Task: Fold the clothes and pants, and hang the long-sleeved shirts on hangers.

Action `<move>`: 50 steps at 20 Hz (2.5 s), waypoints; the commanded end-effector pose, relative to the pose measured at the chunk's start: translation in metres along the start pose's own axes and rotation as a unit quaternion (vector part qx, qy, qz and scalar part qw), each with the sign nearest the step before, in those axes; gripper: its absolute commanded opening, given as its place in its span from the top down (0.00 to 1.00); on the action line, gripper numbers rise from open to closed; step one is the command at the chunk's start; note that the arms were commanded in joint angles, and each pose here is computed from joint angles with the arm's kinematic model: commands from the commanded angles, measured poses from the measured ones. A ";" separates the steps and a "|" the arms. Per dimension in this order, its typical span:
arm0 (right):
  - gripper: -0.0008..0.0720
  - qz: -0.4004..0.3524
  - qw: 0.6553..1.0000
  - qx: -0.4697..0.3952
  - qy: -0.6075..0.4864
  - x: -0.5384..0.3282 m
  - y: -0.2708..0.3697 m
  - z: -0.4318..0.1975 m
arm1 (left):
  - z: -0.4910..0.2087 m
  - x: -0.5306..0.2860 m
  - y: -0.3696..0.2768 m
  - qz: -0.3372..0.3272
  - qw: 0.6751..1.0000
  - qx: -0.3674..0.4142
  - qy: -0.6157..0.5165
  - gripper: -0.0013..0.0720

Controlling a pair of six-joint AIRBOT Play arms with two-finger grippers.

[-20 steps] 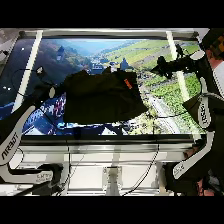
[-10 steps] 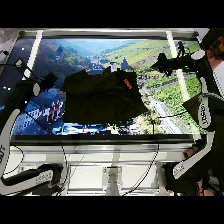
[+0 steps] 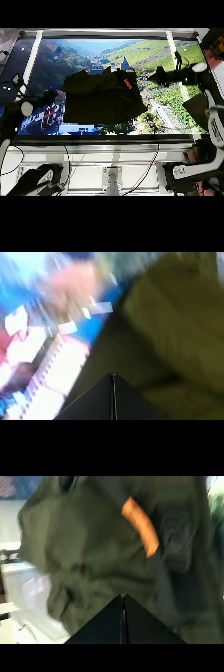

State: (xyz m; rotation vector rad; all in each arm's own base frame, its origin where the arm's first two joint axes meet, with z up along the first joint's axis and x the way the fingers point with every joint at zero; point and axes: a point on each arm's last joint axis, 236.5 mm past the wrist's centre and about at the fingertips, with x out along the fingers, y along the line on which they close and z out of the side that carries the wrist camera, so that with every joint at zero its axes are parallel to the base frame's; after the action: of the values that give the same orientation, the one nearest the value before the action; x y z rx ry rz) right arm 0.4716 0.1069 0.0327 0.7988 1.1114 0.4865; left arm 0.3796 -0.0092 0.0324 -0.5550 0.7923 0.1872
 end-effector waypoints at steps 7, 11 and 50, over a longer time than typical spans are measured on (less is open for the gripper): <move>0.96 0.021 0.981 0.133 -0.138 -0.030 -0.026 -0.124 | -0.106 -0.041 0.010 -0.071 0.992 -0.073 0.072 0.98; 0.88 0.006 0.971 0.209 -0.120 -0.028 -0.045 -0.168 | -0.140 -0.031 0.021 -0.058 0.984 -0.120 0.117 0.40; 0.15 -0.022 0.939 0.337 -0.071 0.020 -0.073 -0.190 | -0.142 0.048 0.055 -0.004 0.935 -0.344 0.082 0.80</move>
State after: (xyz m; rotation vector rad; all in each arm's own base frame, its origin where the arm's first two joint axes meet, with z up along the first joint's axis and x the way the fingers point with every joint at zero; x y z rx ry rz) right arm 0.3025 0.1249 -0.0561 1.3252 1.1094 0.0507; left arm 0.3033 -0.0423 -0.1065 -1.2461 0.8925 0.4219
